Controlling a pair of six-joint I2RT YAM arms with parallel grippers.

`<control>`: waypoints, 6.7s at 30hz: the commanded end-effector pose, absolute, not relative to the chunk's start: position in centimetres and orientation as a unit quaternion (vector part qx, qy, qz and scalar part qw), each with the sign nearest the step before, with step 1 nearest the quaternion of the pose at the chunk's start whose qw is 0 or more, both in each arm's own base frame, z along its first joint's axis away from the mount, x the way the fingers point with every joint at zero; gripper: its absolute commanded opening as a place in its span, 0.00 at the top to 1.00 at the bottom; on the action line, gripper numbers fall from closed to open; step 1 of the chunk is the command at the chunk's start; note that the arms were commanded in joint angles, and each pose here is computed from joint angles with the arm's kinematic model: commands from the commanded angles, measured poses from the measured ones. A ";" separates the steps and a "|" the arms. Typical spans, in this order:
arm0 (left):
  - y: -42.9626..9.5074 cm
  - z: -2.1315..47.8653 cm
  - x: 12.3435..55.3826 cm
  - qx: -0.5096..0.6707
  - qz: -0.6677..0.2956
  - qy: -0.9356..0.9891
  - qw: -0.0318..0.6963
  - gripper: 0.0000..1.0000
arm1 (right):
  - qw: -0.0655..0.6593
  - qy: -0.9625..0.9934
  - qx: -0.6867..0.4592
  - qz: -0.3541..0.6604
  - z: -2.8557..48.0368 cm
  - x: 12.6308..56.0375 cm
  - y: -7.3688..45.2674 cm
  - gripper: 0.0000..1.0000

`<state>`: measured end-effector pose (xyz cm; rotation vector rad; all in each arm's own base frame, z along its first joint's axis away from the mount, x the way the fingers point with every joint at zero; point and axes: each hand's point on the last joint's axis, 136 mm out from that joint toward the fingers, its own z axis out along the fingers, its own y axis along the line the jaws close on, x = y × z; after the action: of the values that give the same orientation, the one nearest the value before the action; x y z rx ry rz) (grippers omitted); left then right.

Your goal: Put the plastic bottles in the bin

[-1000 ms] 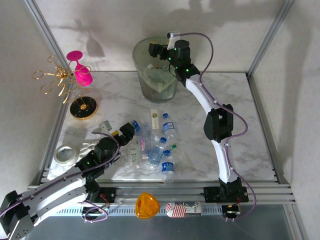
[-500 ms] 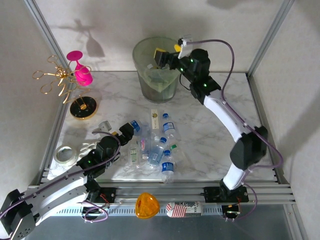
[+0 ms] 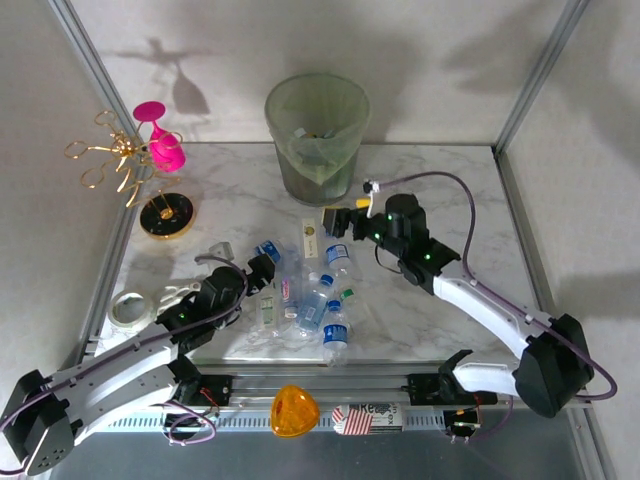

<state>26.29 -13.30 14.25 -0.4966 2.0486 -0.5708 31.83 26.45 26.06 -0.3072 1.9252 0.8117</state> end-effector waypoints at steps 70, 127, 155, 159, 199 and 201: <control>-15.4 17.6 23.8 -0.228 -0.286 0.801 0.474 0.59 | 0.462 0.840 -0.057 0.277 18.7 31.2 23.3 0.01; -30.6 36.1 56.5 -0.035 -0.202 0.786 0.584 0.05 | 0.442 0.866 -0.038 0.229 16.5 28.1 19.2 0.01; -19.8 33.8 35.8 -0.100 -0.266 0.735 0.615 0.00 | 0.350 0.897 -0.119 0.240 11.2 29.8 24.5 0.09; -17.9 28.1 33.5 -0.151 -0.286 0.748 0.580 0.00 | 0.337 0.900 -0.127 0.246 10.4 30.2 25.4 0.12; -15.6 15.6 29.2 -0.273 -0.334 0.759 0.488 0.00 | 0.285 0.931 -0.120 0.195 3.6 32.4 26.3 0.29; -15.5 15.7 29.2 -0.274 -0.334 0.758 0.489 0.00 | 0.288 0.930 -0.121 0.196 3.8 32.5 26.3 0.32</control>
<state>29.01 -15.34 14.41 -0.6553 1.8798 -0.7845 31.83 25.80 3.15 -0.3141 2.5135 0.5286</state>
